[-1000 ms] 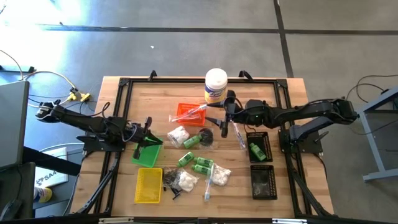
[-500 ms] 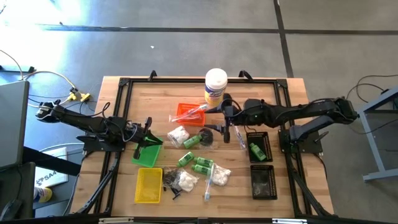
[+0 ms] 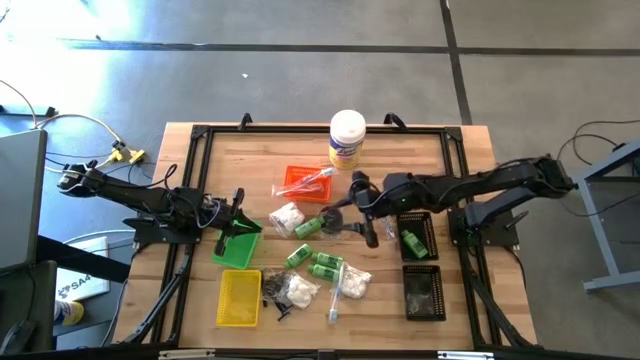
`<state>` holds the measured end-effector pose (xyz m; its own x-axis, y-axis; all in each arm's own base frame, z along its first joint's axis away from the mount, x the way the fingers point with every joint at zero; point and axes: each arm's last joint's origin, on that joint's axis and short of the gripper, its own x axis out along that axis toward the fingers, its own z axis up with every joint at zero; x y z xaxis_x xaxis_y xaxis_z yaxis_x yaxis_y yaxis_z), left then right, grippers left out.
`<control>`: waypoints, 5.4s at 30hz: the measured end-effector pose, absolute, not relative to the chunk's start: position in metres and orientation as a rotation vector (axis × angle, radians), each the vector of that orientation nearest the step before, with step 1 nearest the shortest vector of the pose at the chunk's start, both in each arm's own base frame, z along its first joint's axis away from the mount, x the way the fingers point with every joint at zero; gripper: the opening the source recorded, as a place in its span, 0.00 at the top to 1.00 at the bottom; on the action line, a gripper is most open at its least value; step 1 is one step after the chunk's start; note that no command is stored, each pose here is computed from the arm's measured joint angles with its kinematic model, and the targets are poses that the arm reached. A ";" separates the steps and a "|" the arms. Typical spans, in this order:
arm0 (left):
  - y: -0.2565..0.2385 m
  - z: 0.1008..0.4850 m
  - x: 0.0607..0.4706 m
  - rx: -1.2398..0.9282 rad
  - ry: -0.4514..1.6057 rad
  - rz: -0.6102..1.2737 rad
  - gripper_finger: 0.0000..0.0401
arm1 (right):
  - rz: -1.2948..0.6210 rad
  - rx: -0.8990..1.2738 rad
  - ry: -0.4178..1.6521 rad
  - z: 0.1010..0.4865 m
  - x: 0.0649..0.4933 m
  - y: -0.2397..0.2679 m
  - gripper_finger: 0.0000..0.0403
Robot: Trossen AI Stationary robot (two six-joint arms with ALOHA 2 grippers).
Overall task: Pick & Place Travel size toiletries
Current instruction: Put the white cotton pack into the bottom black bin
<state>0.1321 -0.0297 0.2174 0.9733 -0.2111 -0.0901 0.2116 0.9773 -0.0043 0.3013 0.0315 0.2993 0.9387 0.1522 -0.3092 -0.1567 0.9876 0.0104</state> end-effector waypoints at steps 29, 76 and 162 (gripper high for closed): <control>-0.030 0.218 0.132 0.005 0.089 -0.212 0.95 | -0.047 0.060 0.322 0.284 0.317 0.025 0.40; -0.028 0.220 0.133 0.029 0.060 -0.149 0.95 | -0.021 0.177 0.466 0.271 0.310 0.042 0.40; -0.027 0.213 0.132 0.040 0.140 -0.134 0.95 | -0.026 0.197 1.175 0.140 0.316 0.172 0.38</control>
